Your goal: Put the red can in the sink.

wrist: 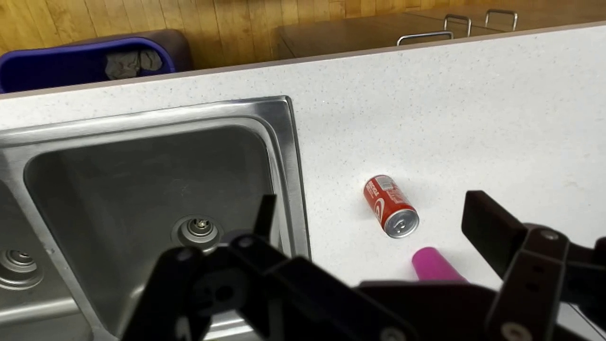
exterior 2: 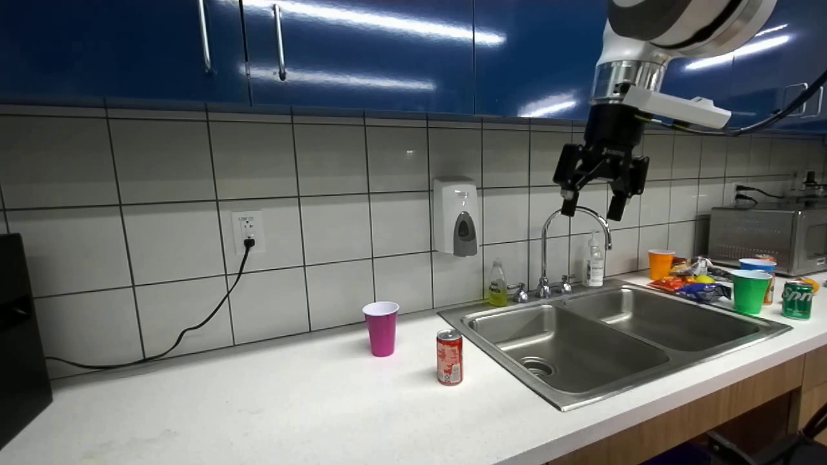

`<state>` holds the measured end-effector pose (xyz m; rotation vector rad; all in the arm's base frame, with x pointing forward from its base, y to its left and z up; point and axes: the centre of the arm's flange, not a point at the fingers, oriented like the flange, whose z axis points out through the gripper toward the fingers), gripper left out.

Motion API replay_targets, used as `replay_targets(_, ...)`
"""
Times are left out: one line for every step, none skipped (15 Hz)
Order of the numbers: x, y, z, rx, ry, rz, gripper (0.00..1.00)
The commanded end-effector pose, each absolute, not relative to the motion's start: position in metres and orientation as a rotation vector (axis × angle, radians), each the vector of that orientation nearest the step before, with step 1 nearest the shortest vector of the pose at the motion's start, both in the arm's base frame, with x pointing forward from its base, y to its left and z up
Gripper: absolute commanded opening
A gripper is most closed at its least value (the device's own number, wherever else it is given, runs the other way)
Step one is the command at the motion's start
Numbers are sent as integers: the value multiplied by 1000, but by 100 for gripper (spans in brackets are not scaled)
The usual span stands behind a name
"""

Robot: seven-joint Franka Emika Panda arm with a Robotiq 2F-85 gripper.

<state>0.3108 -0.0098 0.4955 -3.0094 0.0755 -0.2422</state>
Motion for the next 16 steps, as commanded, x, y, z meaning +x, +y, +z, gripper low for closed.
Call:
replay_targets(324,-2,468,-3010,44,-246,100)
replay_targets(328,-2,462,-3013,42,-248,100)
replay_targets(331,0,456,-3011,40,-251,100)
replay_targets(334,1,451,-3010,35,-254,100)
replay_targets(337,4,445,-3009,28,-256,100)
replay_targets(341,6,439,-3005,19,-264,100)
replay_targets(345,9,431,-2996,7,-266,100)
replay_targets(348,12,425,-2992,1,-262,100)
replay_targets(352,15,418,-2983,-13,-265,100)
replay_targets(355,19,412,-2978,-25,-262,100)
replay_targets(358,22,407,-2976,-37,-262,100)
replay_targets(361,26,401,-2972,-47,-260,100)
replay_targets(365,28,396,-2969,-58,-253,100)
replay_targets(368,31,390,-2968,-66,-246,100)
replay_targets(371,32,386,-2969,-76,-240,100)
replay_targets(375,34,381,-2972,-90,-234,100)
